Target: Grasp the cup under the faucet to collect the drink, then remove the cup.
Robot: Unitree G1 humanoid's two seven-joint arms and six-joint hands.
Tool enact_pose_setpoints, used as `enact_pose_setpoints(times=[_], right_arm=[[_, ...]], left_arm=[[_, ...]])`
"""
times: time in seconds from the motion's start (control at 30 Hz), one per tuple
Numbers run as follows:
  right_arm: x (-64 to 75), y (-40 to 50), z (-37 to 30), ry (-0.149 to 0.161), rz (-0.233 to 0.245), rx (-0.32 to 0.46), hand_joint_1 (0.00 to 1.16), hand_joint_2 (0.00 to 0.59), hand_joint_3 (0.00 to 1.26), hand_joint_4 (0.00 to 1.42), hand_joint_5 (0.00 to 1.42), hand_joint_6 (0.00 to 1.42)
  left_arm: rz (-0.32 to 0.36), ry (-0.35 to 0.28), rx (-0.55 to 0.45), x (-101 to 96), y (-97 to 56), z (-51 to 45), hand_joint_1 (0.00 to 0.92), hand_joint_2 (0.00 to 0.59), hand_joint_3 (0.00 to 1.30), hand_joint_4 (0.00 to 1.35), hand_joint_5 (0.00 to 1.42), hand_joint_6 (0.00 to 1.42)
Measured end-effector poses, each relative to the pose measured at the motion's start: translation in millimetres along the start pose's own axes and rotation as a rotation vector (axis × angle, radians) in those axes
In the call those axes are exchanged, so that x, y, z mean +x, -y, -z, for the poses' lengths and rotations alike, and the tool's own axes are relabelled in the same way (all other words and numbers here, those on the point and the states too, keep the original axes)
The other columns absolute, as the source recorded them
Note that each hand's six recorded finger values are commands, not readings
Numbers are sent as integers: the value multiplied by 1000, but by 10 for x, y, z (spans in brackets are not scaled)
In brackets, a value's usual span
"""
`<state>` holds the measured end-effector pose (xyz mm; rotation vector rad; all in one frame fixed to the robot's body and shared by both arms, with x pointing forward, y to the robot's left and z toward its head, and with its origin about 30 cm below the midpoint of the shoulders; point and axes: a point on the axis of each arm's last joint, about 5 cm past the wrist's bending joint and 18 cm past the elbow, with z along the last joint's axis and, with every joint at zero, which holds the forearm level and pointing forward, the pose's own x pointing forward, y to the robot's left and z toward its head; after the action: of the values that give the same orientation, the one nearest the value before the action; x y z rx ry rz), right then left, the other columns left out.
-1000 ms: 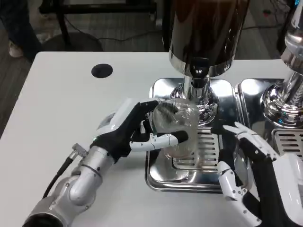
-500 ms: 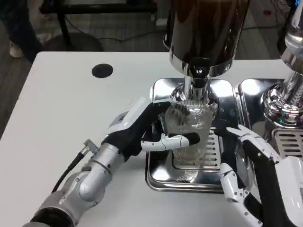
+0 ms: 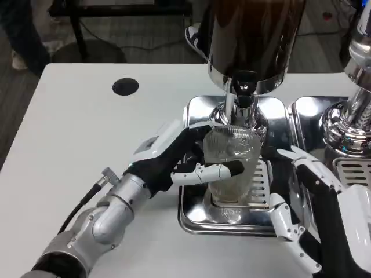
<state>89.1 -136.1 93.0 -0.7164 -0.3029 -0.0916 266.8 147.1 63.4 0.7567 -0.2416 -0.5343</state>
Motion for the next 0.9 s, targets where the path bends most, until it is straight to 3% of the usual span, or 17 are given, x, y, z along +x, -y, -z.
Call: enact_pose_setpoints(times=[0.07,0.2,0.33,0.43,0.63,0.9], right_arm=[[3,1,2,0,0,2,216,508,391,247,286,344],[16,4,4,3,4,6,231,513,393,258,288,344],[17,11,10,1,7,6,236,515,395,257,288,344],[17,12,11,0,7,6,239,516,396,257,288,344],[15,14,12,-1,7,6,243,517,397,257,288,344],[29,15,11,6,11,10,248,517,397,257,288,344]], left_arm=[[8,6,8,4,1,-6,139,49,226,16,111,236],[66,16,83,6,12,-13,124,46,172,0,7,146],[95,10,150,20,16,-19,93,38,7,0,0,58],[117,7,222,35,15,-27,69,32,0,0,0,1],[40,54,311,31,-56,-63,66,33,0,0,0,0],[-37,60,269,-172,-174,-1,56,46,32,0,0,39]])
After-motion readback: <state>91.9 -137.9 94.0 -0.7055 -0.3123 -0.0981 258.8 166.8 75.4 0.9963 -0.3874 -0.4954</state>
